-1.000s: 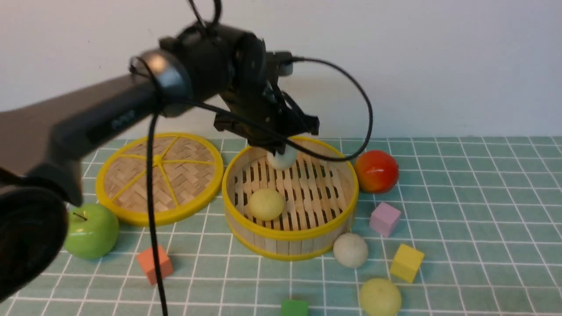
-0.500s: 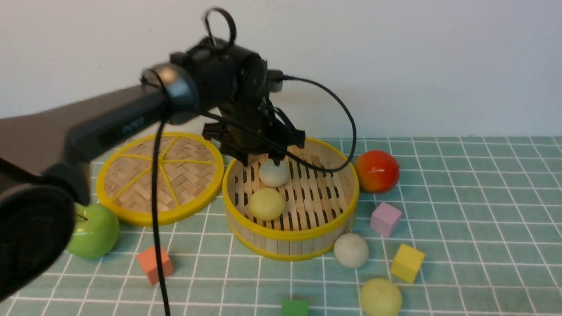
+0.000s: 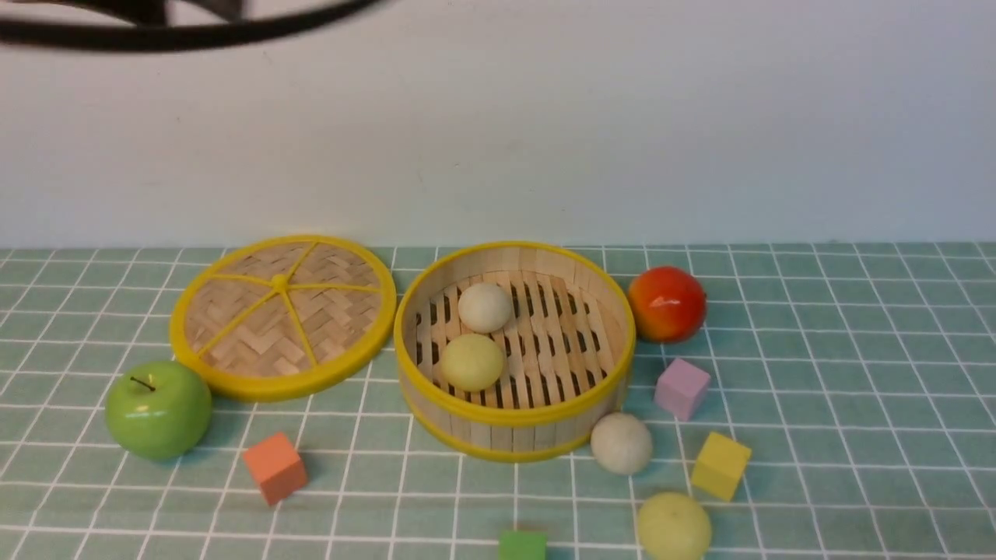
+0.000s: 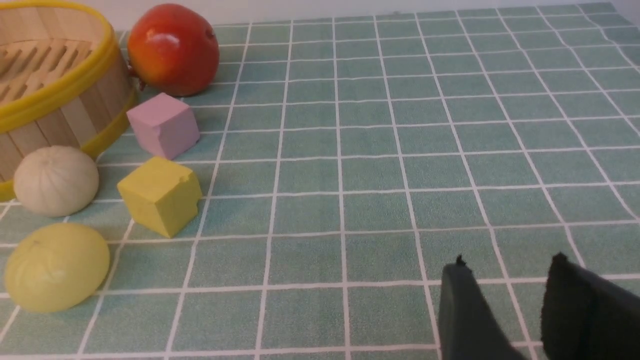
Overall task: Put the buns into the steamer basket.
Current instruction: Use the right arm to grab a steamed stuffed bun
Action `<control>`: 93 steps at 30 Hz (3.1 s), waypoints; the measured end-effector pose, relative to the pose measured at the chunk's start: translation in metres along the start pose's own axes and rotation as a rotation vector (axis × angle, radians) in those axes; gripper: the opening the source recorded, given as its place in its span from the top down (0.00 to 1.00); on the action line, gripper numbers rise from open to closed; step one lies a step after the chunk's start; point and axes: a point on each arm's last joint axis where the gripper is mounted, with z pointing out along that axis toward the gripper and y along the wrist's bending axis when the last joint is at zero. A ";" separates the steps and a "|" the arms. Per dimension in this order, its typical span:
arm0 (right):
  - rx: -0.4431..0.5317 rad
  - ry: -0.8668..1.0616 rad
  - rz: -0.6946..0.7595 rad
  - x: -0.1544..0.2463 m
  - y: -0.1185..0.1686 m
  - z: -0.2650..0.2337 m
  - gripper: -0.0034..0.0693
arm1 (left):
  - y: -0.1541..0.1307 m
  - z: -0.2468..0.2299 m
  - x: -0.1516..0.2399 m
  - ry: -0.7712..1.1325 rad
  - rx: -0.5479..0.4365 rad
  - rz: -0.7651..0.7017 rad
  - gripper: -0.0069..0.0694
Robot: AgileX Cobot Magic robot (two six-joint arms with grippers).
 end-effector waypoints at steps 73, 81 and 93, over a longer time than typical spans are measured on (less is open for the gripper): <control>0.000 0.001 0.000 0.000 0.000 0.000 0.62 | 0.115 0.060 0.355 -0.344 -0.145 -0.137 0.92; 0.000 0.001 0.000 0.000 0.000 0.000 0.62 | 0.115 0.060 0.355 -0.345 -0.145 -0.137 0.92; 0.000 -0.015 -0.006 -0.001 0.000 0.000 0.62 | 0.115 0.060 0.355 -0.345 -0.145 -0.137 0.91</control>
